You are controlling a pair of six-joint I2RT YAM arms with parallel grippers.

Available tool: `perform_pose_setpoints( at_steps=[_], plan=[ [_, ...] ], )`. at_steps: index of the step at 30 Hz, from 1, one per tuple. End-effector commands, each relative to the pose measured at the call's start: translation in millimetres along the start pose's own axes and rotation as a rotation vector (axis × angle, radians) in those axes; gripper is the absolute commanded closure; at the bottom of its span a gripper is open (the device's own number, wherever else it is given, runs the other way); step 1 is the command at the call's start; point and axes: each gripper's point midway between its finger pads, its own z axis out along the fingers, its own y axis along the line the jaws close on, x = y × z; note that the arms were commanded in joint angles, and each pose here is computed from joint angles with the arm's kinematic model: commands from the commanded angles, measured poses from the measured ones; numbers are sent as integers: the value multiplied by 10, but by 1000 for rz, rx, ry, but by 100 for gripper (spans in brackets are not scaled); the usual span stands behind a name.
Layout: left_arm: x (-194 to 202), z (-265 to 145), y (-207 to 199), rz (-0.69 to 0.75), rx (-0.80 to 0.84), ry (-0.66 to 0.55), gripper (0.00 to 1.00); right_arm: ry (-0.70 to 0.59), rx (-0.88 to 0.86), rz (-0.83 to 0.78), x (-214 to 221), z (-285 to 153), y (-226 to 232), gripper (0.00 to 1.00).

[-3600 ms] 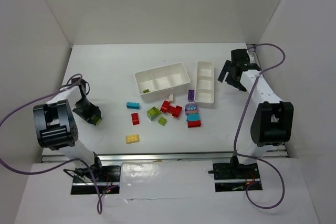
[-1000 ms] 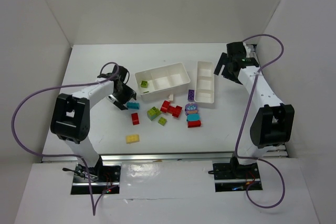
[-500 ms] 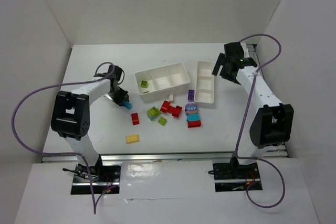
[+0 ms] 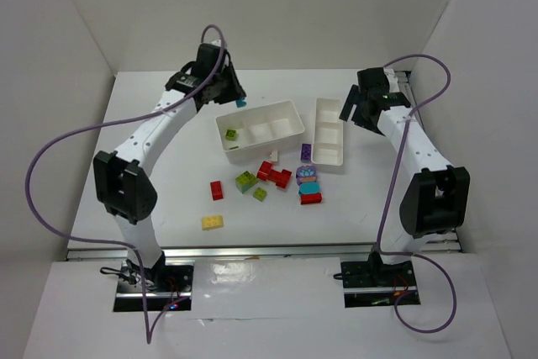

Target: Sort the legos into containers by color

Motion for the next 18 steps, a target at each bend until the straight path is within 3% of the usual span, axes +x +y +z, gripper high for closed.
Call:
perform_pose_setpoints(
  at_steps=[1, 10, 18],
  plan=[
    [277, 312, -51, 137, 8, 124, 100, -39, 6, 20, -84, -126, -2, 0],
    [514, 742, -348, 150, 14, 185, 99, -52, 45, 10, -83, -214, -88, 0],
    [582, 767, -358, 150, 5, 194, 37, -63, 62, 11, -86, -263, -147, 0]
  ],
)
